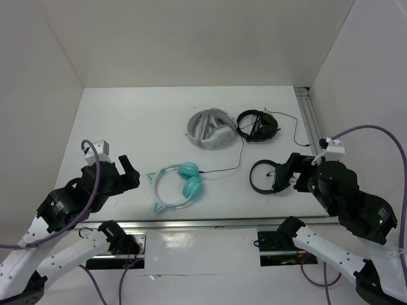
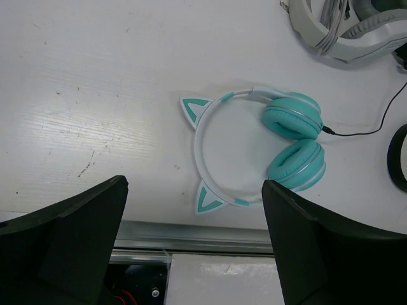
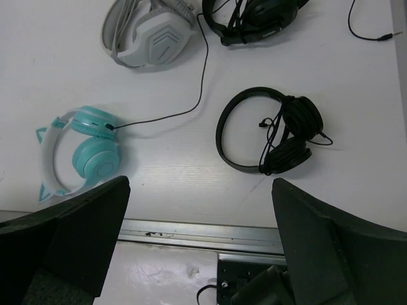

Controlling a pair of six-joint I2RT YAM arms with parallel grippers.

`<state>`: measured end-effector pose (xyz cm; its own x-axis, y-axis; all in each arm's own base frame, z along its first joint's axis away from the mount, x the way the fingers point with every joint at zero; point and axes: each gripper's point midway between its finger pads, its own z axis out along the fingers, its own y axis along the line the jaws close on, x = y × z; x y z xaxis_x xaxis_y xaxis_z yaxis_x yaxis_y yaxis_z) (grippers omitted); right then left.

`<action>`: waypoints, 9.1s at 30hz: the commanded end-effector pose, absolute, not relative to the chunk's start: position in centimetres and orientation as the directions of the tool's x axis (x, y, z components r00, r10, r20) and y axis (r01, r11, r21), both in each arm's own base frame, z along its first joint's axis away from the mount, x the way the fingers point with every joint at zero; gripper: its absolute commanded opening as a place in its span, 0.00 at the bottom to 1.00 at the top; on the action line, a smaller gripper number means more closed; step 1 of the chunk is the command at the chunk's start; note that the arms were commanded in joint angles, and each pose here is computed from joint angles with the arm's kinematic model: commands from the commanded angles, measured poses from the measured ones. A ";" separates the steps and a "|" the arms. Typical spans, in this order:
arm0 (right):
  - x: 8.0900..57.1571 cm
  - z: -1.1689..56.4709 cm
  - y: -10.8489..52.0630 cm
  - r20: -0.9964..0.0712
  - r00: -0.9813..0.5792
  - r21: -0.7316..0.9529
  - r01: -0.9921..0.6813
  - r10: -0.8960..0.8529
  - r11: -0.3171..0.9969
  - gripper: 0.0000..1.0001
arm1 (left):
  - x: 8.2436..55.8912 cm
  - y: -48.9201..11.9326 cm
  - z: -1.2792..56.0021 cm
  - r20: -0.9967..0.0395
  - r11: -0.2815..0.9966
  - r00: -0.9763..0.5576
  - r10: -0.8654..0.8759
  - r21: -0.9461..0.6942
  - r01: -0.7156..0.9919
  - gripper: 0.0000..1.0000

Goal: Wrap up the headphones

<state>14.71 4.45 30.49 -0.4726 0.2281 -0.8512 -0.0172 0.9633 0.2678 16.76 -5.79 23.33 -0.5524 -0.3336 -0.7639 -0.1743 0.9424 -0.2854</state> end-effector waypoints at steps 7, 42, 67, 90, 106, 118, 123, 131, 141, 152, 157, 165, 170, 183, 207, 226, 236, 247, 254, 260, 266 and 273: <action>14.6 30.6 4.4 -0.854 -0.461 0.282 -0.018 0.242 0.959 1.00 | 17.1 -6.4 24.0 -0.776 0.941 -0.535 -0.334 -0.308 -0.140 1.00; 14.6 28.7 10.0 -0.827 -0.520 0.386 -0.249 0.213 0.888 1.00 | 21.9 -11.0 1.7 -0.480 0.931 -0.800 -0.361 -0.134 -0.340 0.90; 15.3 30.7 13.5 -0.851 -0.468 0.445 -0.404 0.238 0.799 1.00 | 17.7 -11.5 8.5 -0.465 0.939 -0.816 -0.343 -0.182 -0.292 0.00; 23.1 30.3 24.6 -0.981 -0.183 0.184 -0.733 0.071 0.655 1.00 | 18.7 -3.7 39.9 -0.859 0.967 -0.448 -0.249 -0.193 -0.167 0.00; 25.0 31.8 25.3 -0.995 -0.016 0.085 -0.660 0.099 0.747 0.96 | 17.7 -2.0 42.9 -0.890 0.971 -0.391 -0.234 -0.196 -0.134 0.00; 29.4 28.7 26.8 -0.997 -0.052 0.079 -0.671 0.059 0.738 0.91 | 17.6 -2.9 43.4 -0.885 0.968 -0.393 -0.252 -0.232 -0.096 0.00; 31.8 28.3 25.8 -0.993 -0.051 0.114 -0.669 0.108 0.734 0.68 | 17.3 -3.1 43.5 -0.883 0.966 -0.394 -0.255 -0.245 -0.078 0.00; 32.3 28.4 24.4 -0.980 -0.070 0.184 -0.676 0.187 0.713 0.00 | 17.2 -2.7 42.6 -0.879 0.967 -0.404 -0.254 -0.233 -0.102 0.00; 29.7 30.1 24.8 -0.982 -0.036 0.157 -0.710 0.187 0.686 0.00 | 18.4 -2.8 41.0 -0.872 0.969 -0.425 -0.244 -0.203 -0.140 0.00; 26.1 33.6 21.4 -0.997 0.023 0.057 -0.482 0.077 0.874 0.00 | 21.7 -5.9 34.5 -0.836 0.998 -0.545 -0.058 -0.062 -0.011 0.00; 23.3 36.2 22.8 -0.999 0.048 -0.016 -0.535 0.011 0.845 0.00 | 22.7 -9.6 30.0 -0.781 0.991 -0.615 0.106 0.030 0.133 0.00; 23.0 37.9 24.3 -0.997 0.055 -0.083 -0.578 -0.063 0.812 0.00 | 18.9 -18.9 26.1 -0.698 0.840 -0.582 0.417 0.050 0.541 0.00; 24.6 36.4 24.3 -0.989 0.031 -0.142 -0.514 -0.147 0.846 0.00 | 16.2 -22.5 25.2 -0.682 0.726 -0.506 0.528 0.053 0.686 0.00; 23.5 30.6 28.3 -0.957 -0.064 -0.196 -0.576 -0.282 0.794 0.00 | 14.0 -24.1 26.5 -0.745 0.624 -0.403 0.532 0.024 0.781 0.00; 21.9 27.4 31.6 -0.970 -0.080 -0.074 -0.802 -0.228 0.593 0.00 | 11.2 -22.6 35.0 -0.928 0.516 -0.256 0.272 -0.084 0.852 0.00; 28.3 23.9 35.7 -0.991 -0.116 0.129 -0.820 0.060 0.558 0.52 | 11.6 -20.6 42.2 -0.965 0.579 -0.261 -0.042 -0.236 0.781 0.00; 26.3 16.6 37.2 -0.958 -0.280 0.276 -0.862 0.055 0.424 0.30 | 16.1 -13.8 46.9 -0.909 0.785 -0.183 -0.375 -0.416 0.460 0.00; 17.2 17.1 37.1 -0.963 -0.256 0.267 -0.880 0.081 0.393 0.00 | 20.0 -8.1 44.4 -0.881 0.884 -0.080 -0.467 -0.464 -0.056 0.00; 9.5 19.0 36.6 -0.978 -0.208 0.191 -0.892 0.003 0.410 0.00 | 21.2 -6.1 41.2 -0.920 0.900 -0.056 -0.387 -0.364 -0.240 0.00; 3.3 19.1 38.1 -0.978 -0.181 0.133 -0.919 -0.099 0.371 0.00 | 23.9 -5.3 37.6 -0.913 0.868 -0.120 -0.390 -0.321 -0.378 0.00; 0.8 19.8 38.4 -0.980 -0.113 0.035 -0.910 -0.166 0.413 0.00 | 26.4 -5.4 35.0 -0.929 0.877 -0.181 -0.324 -0.223 -0.427 0.00; 1.6 24.3 39.4 -0.988 -0.050 -0.019 -0.900 -0.145 0.435 0.00 | 27.0 -6.8 31.3 -0.915 0.909 -0.307 -0.263 -0.129 -0.395 0.00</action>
